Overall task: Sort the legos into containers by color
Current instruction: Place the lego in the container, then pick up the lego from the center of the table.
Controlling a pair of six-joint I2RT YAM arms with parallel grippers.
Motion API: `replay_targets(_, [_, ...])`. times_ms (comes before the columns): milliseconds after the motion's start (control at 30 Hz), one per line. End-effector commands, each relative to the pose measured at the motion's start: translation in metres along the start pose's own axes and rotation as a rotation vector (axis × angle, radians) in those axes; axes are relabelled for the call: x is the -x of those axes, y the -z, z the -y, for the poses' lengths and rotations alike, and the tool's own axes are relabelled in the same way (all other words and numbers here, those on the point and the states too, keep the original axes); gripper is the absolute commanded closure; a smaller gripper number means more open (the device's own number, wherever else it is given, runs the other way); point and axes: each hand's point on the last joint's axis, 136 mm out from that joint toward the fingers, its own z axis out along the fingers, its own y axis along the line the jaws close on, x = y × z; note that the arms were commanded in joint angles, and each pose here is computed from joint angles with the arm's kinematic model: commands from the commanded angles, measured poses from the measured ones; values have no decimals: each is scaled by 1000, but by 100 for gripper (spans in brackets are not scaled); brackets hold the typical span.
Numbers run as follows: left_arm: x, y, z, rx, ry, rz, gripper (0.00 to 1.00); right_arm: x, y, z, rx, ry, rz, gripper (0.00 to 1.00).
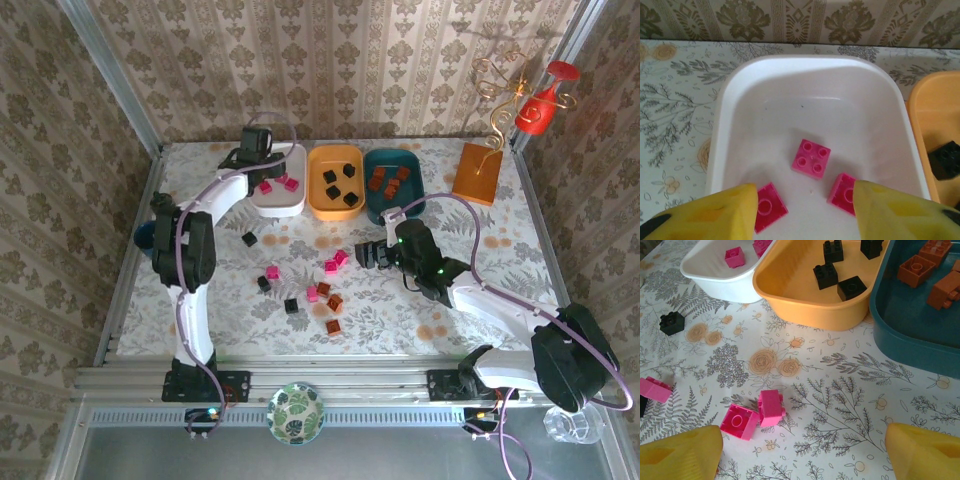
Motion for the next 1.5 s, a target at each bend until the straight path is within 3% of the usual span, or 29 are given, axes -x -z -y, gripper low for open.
replay_targets(0, [-3,44,15,-92,23,17,39,4,1,-7,32,-4,13,14])
replay_targets(133, [-53,89,45,-249,54,-10,35,3,0,-12,50,5,12,14])
replay_targets(267, [-122,125,70,-290,-38,-76,33,1,-1,-7,25,8,9,14])
replay_targets(400, [-178,144,46,-200,-94,-197,32,0,-3,-8,28,5,5,14])
replay_targets(600, [-232,155,22,-154,-134,-317,27,-3,-7,-6,21,2,-12,14])
replay_targets(767, [-247,140,18,-145,-124,-390,28,-4,-8,-7,21,-1,-17,14])
replay_targets(1100, [-257,123,21,-137,-124,-438,52,-3,-6,-5,11,3,-14,14])
replay_targets(1300, [-245,122,24,-129,-118,-378,65,-5,-9,-6,13,1,-25,14])
replay_targets(1467, [-205,124,34,-136,-106,-257,69,-4,-7,-4,4,4,-21,14])
